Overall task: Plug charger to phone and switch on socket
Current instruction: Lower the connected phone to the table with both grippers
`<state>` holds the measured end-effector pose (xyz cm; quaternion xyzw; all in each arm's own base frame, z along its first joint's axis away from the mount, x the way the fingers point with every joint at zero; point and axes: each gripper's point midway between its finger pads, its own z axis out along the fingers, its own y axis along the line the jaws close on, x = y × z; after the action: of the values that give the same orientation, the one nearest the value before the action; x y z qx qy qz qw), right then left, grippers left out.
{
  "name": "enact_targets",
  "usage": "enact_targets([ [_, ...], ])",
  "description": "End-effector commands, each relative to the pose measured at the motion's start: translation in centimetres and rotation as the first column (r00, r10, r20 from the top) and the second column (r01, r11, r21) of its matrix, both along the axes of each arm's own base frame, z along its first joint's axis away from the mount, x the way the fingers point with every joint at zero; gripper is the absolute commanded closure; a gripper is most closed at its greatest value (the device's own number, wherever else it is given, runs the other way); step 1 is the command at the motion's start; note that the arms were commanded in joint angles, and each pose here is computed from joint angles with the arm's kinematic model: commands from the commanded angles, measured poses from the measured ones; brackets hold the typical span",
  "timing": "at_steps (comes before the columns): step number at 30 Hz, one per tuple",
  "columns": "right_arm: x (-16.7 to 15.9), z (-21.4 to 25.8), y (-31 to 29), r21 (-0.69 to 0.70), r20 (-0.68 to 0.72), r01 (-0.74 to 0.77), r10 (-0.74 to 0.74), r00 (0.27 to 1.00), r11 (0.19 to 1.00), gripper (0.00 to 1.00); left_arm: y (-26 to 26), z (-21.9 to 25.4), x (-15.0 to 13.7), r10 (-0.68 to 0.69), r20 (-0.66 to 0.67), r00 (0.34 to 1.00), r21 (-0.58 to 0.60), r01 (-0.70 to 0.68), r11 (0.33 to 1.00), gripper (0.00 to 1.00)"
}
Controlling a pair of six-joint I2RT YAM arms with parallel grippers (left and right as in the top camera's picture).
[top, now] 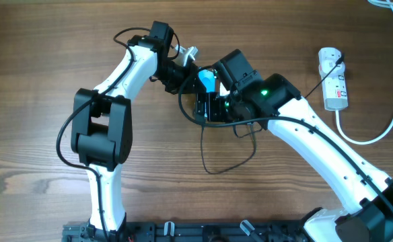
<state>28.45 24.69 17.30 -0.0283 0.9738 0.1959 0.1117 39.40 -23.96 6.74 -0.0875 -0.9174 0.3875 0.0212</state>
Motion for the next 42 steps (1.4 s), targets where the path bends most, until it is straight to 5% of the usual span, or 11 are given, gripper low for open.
enact_targets([
  [1, 0.1, 0.1, 0.4, 0.018, -0.010, 0.013, -0.013, 1.000, 1.000, 0.00, -0.4, -1.6, -0.4, 0.003, -0.057, 0.998, -0.007, -0.003, 1.000, 0.96],
  [20, -0.1, 0.0, 0.2, 0.010, -0.020, 0.012, -0.011, 1.000, 1.000, 0.01, -0.5, -5.4, -1.2, 0.001, -0.074, 0.997, 0.072, 0.004, 0.997, 0.95],
  [32, -1.0, -1.1, -0.5, -0.025, -0.051, -0.012, 0.011, 0.999, 1.000, 0.00, 1.9, -7.2, -1.2, 0.021, -0.056, 0.998, 0.243, -0.007, 0.970, 0.61],
  [36, -1.6, -2.1, -0.9, -0.043, -0.079, -0.011, 0.008, 0.997, 0.999, 0.00, 2.3, -7.4, -1.3, 0.023, -0.058, 0.998, 0.269, -0.007, 0.963, 0.57],
  [42, -1.7, -2.6, -2.2, -0.111, -0.077, 0.005, -0.013, 0.997, 0.994, 0.00, 3.8, -8.2, -1.6, 0.050, -0.069, 0.996, 0.363, -0.022, 0.932, 0.26],
])
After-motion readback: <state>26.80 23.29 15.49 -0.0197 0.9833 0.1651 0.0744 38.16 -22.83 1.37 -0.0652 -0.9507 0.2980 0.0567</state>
